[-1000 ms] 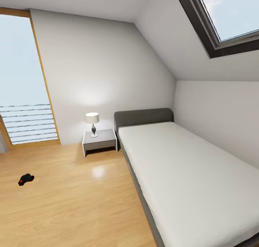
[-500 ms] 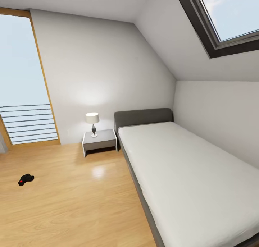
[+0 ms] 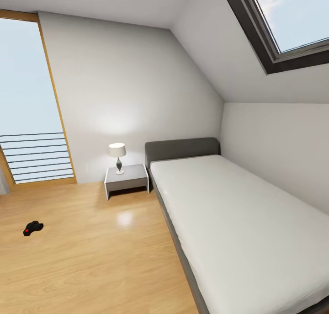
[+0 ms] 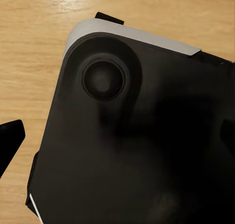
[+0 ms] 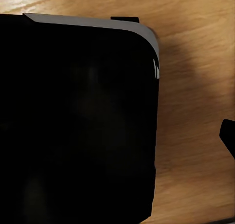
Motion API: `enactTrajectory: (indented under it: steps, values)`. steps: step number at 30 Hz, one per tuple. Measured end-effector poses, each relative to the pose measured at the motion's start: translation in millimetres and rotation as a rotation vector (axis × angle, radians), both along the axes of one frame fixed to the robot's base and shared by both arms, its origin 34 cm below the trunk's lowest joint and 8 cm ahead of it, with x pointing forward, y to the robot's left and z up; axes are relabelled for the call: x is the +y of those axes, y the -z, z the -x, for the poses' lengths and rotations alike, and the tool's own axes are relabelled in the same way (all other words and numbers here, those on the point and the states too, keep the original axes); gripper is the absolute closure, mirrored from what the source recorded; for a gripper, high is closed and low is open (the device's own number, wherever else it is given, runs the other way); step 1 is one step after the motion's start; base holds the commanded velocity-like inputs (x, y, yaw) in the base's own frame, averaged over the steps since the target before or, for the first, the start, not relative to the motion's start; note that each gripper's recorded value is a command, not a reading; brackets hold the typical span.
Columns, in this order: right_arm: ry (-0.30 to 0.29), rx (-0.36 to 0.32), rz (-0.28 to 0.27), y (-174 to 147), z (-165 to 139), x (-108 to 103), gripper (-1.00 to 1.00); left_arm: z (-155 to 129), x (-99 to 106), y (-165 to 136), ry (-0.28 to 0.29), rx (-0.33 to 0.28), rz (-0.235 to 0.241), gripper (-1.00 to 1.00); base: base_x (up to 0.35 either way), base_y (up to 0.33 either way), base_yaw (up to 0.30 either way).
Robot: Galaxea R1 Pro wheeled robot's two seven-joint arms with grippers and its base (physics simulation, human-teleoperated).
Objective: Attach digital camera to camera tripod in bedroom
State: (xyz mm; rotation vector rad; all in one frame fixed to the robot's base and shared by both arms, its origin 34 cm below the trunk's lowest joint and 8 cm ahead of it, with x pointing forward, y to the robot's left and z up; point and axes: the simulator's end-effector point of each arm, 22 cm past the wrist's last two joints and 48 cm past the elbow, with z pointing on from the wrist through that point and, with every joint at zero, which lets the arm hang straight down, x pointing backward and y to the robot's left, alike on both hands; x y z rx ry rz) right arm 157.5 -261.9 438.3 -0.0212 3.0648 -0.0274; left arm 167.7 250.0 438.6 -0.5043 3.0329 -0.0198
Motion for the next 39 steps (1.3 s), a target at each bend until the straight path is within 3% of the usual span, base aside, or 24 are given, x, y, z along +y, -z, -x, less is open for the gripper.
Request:
enactTrajectory:
  steps: [15, 22, 39]
  values:
    - [-0.003, 0.001, -0.003, -0.1, 0.4, 1.4, -1.0, 0.0, 0.5, -0.1, -0.004, -0.001, 0.0, -1.0, 0.235, 0.0, 0.0]
    - [-0.002, 0.001, -0.007, 0.0, 0.3, 4.9, -1.0, -1.0, -0.4, -0.1, -0.005, -0.003, 0.001, -1.0, 0.059, 0.0, 0.017]
    - [-0.004, -0.005, -0.004, -0.1, -2.2, 2.7, -1.0, -2.9, -0.8, -0.2, -0.007, -0.008, 0.002, -1.0, 0.005, 0.0, 0.221]
